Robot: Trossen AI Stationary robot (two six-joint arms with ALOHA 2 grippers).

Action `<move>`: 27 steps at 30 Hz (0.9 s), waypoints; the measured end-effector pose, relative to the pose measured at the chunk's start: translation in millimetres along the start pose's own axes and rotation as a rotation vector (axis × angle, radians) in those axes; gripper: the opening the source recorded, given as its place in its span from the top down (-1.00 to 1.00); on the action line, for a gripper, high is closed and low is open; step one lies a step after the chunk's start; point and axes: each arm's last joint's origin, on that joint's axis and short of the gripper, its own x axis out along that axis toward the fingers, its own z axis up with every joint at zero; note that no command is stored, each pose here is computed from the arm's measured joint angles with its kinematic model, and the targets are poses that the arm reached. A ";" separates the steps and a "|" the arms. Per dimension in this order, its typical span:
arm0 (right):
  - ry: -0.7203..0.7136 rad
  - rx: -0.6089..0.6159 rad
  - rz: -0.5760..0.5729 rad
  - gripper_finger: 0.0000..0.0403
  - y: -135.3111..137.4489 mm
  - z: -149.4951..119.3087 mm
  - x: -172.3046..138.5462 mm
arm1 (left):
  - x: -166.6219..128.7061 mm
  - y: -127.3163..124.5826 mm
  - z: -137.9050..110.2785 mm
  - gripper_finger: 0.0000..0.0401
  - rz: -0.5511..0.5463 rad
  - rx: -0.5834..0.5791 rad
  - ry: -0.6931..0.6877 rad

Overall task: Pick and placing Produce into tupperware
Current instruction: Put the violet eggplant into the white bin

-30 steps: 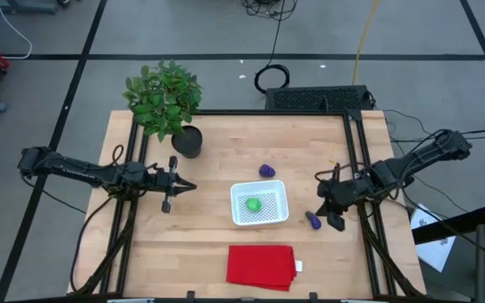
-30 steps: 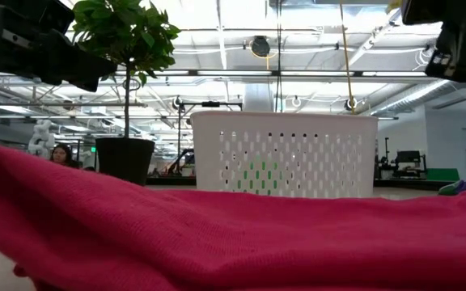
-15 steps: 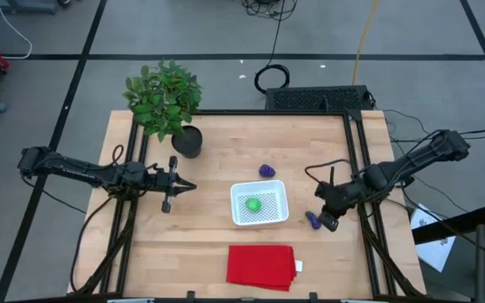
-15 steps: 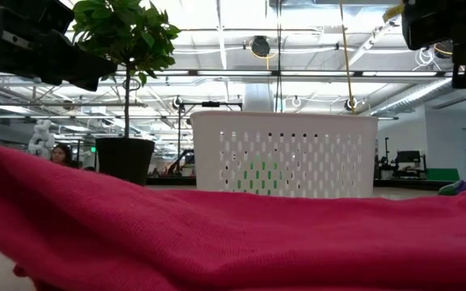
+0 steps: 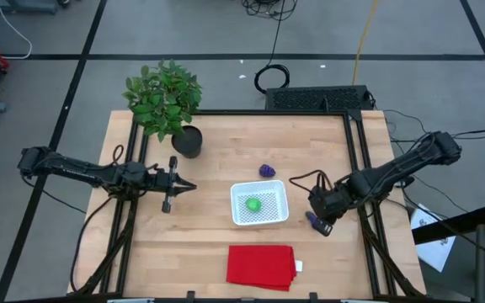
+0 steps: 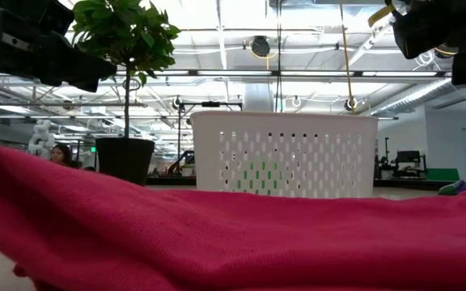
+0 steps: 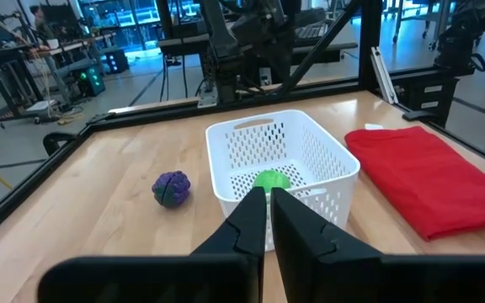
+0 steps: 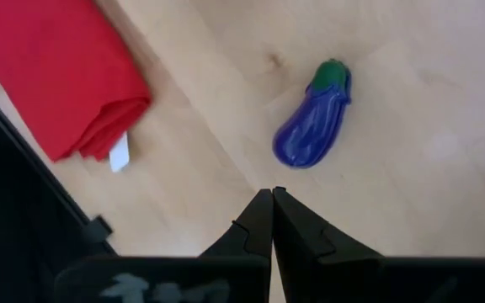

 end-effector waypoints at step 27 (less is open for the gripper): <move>-0.045 -0.083 0.010 -0.22 4.4 11.3 6.7 | -0.1 -0.5 -3.5 0.87 -0.005 0.001 0.037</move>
